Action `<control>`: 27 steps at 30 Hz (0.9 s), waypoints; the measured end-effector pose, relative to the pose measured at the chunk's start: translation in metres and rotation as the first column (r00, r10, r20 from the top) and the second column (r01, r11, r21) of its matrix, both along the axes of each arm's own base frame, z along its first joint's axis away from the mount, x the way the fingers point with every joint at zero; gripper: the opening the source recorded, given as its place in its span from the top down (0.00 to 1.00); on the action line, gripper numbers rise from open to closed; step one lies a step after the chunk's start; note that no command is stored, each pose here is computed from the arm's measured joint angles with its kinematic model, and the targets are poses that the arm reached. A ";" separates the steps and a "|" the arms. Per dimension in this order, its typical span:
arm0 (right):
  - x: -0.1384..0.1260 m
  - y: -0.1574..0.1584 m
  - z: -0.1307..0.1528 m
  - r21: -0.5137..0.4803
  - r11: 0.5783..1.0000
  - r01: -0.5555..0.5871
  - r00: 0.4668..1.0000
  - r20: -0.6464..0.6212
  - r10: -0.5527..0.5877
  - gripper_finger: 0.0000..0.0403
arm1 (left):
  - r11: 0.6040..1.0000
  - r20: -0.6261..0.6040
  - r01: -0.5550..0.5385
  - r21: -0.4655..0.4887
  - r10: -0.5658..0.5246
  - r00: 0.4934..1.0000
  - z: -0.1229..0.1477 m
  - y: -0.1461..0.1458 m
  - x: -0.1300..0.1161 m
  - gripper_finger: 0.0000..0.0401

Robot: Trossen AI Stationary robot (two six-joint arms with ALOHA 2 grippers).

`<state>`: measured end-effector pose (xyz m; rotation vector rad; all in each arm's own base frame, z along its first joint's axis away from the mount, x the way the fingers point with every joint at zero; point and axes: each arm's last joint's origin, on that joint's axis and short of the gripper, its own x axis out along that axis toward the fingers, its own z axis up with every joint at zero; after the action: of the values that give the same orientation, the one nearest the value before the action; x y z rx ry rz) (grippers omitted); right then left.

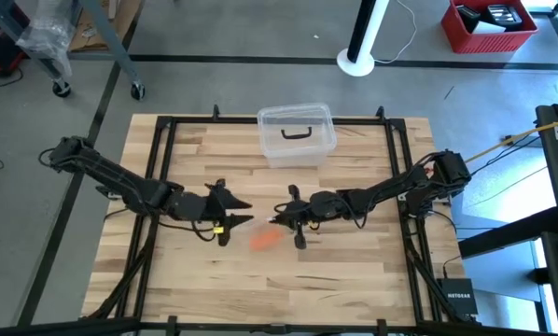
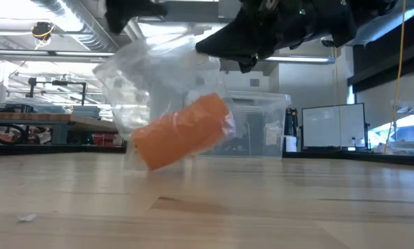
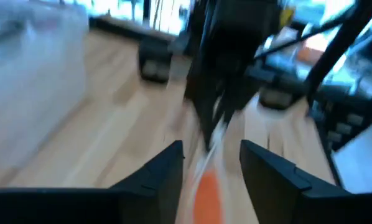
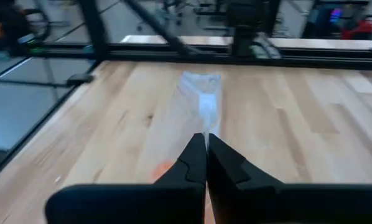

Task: Roll bandage
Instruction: Close the transparent zip bag

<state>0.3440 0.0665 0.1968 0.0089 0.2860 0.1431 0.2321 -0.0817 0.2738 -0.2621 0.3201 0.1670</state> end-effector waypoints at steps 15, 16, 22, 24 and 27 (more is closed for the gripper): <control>0.001 -0.001 0.003 0.005 0.999 0.051 0.998 0.027 -0.051 0.99 | 0.991 0.021 -0.029 0.129 0.026 0.999 -0.037 -0.001 0.049 0.58; 0.001 -0.001 0.003 0.004 0.999 0.054 0.998 0.027 -0.054 0.99 | 0.991 0.022 -0.028 0.131 0.026 0.999 -0.036 -0.001 0.049 0.58; 0.001 -0.002 0.003 -0.003 0.997 0.078 0.997 0.027 -0.078 0.99 | 0.986 0.021 -0.017 0.165 0.014 1.000 -0.035 -0.001 0.048 0.58; 0.001 -0.002 0.003 -0.001 0.997 0.079 0.997 0.026 -0.079 0.99 | 0.986 0.046 -0.018 0.166 0.011 0.999 -0.029 0.000 0.046 0.58; 0.001 -0.002 0.003 0.020 0.996 0.085 0.996 0.023 -0.085 0.99 | 0.985 0.090 -0.015 0.172 0.000 0.996 -0.019 0.000 0.042 0.58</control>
<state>0.3447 0.0648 0.1994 0.0384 0.2604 0.0613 0.2740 -0.0821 0.2547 -0.0992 0.2141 0.1888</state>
